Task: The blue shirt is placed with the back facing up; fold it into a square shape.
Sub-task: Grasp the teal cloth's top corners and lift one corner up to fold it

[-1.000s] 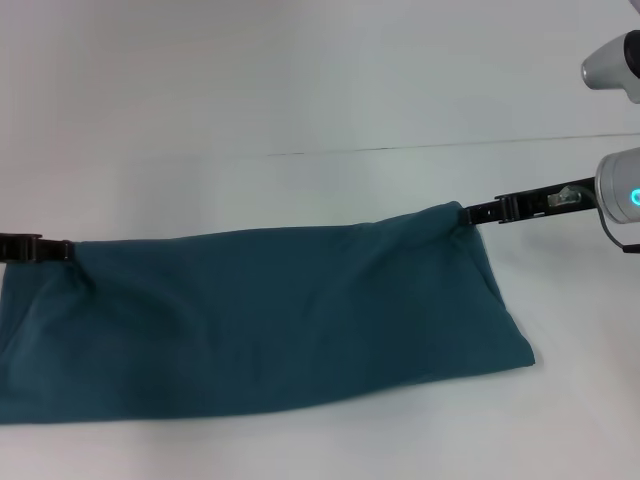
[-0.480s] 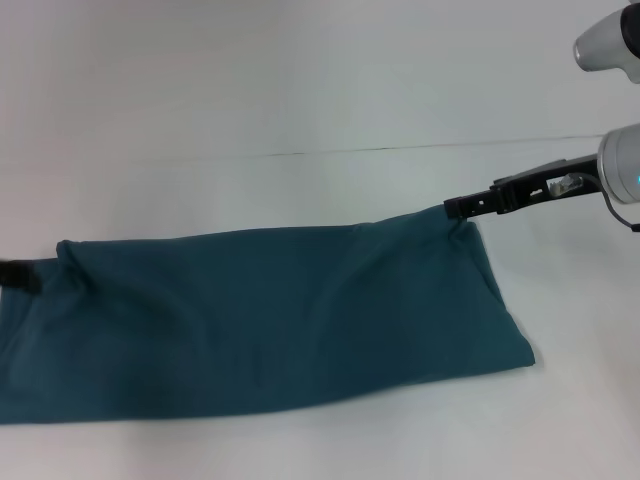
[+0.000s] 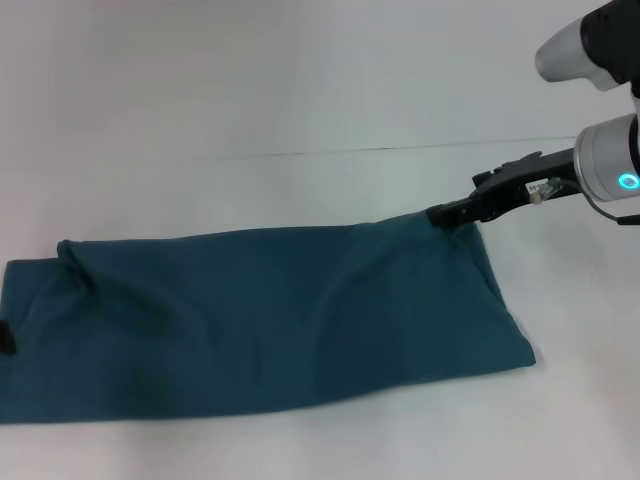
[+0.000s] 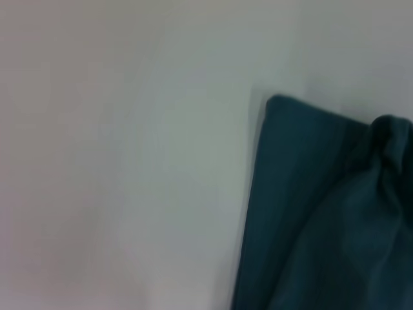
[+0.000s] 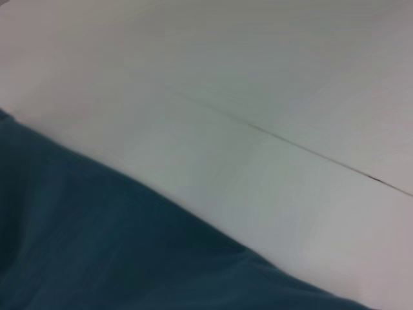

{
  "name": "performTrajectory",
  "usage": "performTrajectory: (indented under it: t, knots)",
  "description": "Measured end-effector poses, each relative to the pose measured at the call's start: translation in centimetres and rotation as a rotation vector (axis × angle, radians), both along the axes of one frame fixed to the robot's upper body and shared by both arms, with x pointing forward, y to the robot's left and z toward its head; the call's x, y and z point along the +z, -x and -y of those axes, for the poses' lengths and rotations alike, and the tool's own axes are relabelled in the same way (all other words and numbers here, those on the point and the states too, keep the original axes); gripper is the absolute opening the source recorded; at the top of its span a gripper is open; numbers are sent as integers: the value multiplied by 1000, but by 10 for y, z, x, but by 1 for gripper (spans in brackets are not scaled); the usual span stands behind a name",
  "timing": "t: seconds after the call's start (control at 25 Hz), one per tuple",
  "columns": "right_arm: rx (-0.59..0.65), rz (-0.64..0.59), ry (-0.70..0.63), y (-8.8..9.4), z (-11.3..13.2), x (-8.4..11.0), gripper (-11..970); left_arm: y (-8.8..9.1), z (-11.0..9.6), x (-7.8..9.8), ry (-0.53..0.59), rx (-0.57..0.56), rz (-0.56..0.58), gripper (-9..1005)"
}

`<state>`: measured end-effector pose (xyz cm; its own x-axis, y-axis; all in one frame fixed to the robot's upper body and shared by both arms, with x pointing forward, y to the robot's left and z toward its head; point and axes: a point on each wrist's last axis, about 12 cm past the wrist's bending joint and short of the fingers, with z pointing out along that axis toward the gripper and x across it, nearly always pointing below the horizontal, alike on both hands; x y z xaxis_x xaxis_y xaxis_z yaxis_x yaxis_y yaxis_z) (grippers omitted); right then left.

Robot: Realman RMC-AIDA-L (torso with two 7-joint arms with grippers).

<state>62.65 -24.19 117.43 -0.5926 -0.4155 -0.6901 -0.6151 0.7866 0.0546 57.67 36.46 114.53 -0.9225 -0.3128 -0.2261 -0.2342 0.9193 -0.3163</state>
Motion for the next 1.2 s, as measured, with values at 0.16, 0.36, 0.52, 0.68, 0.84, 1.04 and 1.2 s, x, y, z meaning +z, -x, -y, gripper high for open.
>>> performTrajectory:
  t: [0.16,0.36,0.52,0.68,0.84,1.04,1.2]
  knots:
    - [71,14,46,6,-7,-1,931,5,-2,-5,38,37,-44,938]
    - [173,4,86,14,-14,-5,930,13,-4,-10,88,61,-83,939]
    - [178,4,88,14,-14,-5,930,17,-6,-13,104,83,-104,939]
    - [185,3,92,15,-15,-5,930,19,-7,-16,120,89,-121,939]
    - [196,-2,97,16,-17,-6,930,18,-4,-24,134,94,-132,939]
    - [202,-10,99,17,-20,-7,930,15,-4,-28,132,103,-123,938]
    - [207,-12,100,19,-20,-6,929,13,-2,-33,138,102,-129,939]
